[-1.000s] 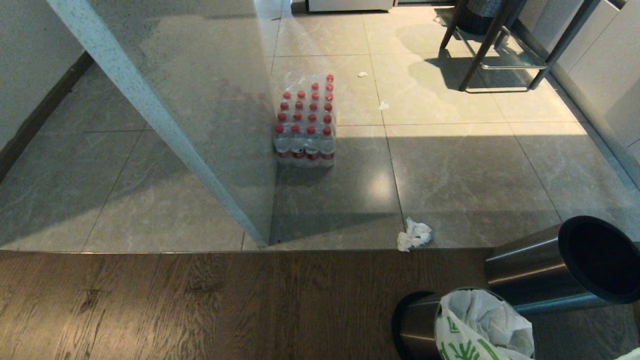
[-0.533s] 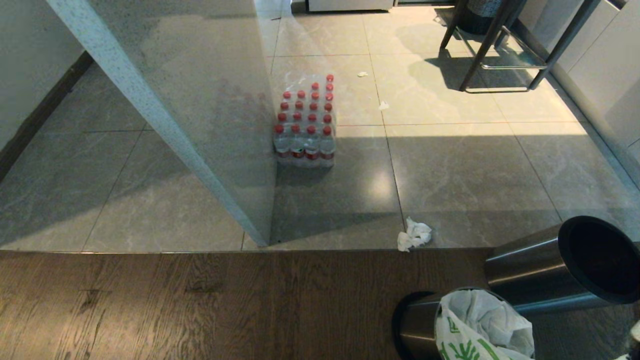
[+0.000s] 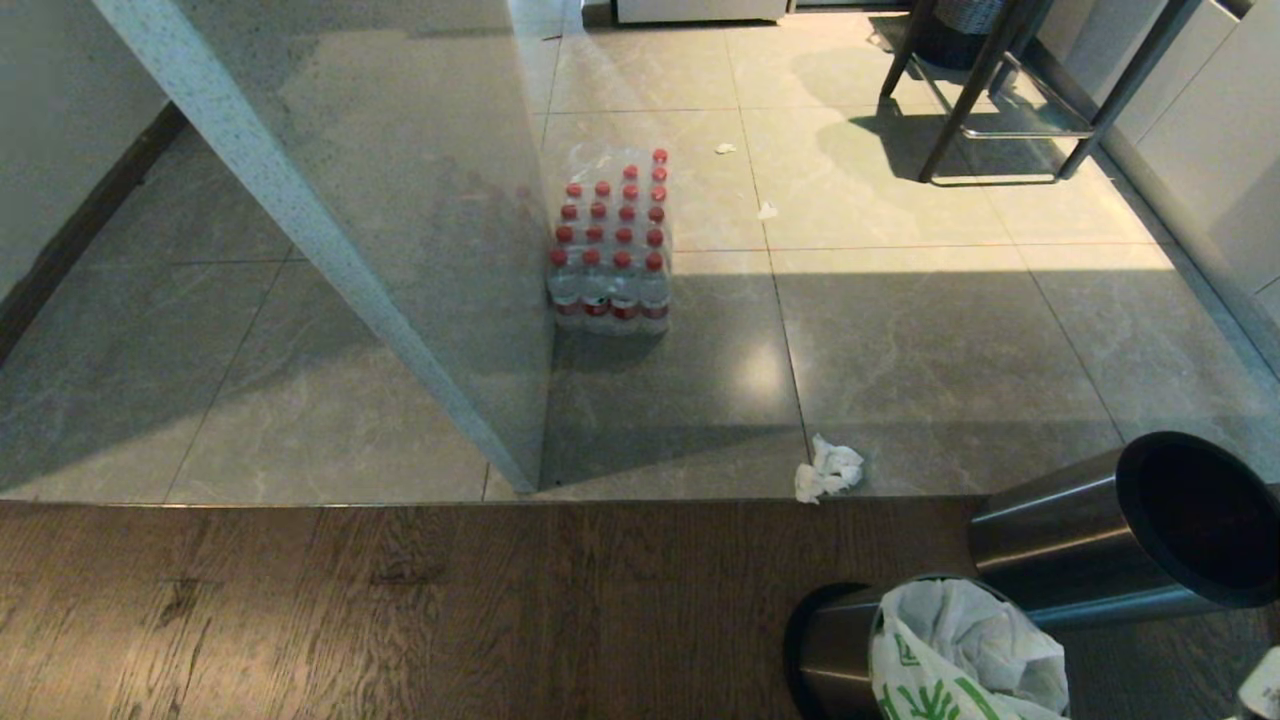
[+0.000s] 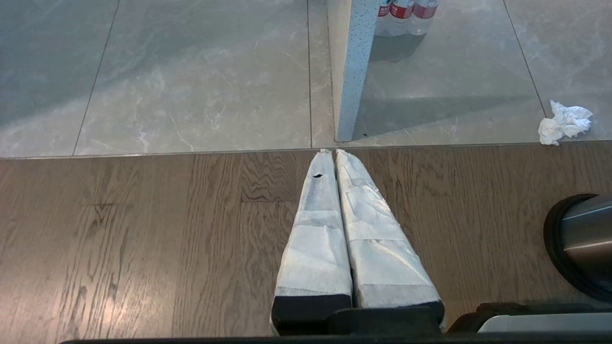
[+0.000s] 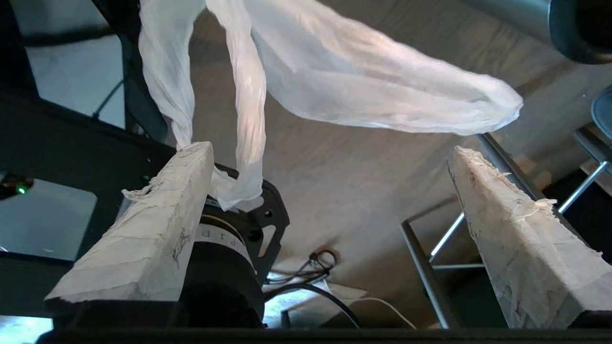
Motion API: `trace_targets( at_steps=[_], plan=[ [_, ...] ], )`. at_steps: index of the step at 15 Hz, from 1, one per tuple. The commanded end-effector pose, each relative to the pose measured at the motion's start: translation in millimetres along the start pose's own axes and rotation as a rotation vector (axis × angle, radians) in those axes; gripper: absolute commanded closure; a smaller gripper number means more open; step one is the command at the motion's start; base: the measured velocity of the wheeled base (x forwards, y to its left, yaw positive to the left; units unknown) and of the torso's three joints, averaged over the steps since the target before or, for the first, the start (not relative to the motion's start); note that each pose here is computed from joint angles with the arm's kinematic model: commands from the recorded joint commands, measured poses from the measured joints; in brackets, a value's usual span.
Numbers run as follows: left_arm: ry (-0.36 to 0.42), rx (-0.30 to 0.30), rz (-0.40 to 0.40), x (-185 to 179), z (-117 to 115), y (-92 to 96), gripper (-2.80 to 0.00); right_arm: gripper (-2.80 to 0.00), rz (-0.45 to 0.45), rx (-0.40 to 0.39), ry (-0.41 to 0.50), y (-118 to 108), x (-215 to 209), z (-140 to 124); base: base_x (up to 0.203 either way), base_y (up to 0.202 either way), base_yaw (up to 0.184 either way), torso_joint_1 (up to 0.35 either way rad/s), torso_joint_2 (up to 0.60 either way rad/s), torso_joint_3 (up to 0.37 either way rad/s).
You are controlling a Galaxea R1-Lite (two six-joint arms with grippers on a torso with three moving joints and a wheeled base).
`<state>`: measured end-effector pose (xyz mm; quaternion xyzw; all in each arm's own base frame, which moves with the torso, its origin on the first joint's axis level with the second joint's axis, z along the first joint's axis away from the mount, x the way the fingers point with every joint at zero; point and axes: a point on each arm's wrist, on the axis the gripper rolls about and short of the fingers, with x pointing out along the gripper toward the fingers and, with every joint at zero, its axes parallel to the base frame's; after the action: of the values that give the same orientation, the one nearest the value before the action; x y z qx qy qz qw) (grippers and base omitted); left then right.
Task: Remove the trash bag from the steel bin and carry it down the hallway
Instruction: Pick up the trash bag
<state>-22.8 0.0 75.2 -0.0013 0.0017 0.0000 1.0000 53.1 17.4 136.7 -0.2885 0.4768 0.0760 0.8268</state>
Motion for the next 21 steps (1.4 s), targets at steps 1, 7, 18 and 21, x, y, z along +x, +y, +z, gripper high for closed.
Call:
trace_targets(
  at_steps=[1,7,18,21],
  plan=[
    [0.0,0.0,0.0,0.0,0.0,0.0,0.0,-2.8,0.003,-0.016,0.026,1.8,3.4,-2.1,0.0,0.0,0.0,0.0,0.0,0.0],
    [0.0,0.0,0.0,0.0,0.0,0.0,0.0,-2.8,0.008,-0.033,0.073,6.2,14.8,-1.6,0.0,0.0,0.0,0.0,0.0,0.0],
    [0.0,0.0,0.0,0.0,0.0,0.0,0.0,-2.8,-0.016,-0.057,0.132,13.4,47.1,29.5,0.0,0.0,0.0,0.0,0.0,0.0],
    [0.0,0.0,0.001,0.0,0.0,0.0,0.0,-2.8,-0.051,-0.059,0.143,15.7,59.9,41.4,0.0,0.0,0.0,0.0,0.0,0.0]
  ],
)
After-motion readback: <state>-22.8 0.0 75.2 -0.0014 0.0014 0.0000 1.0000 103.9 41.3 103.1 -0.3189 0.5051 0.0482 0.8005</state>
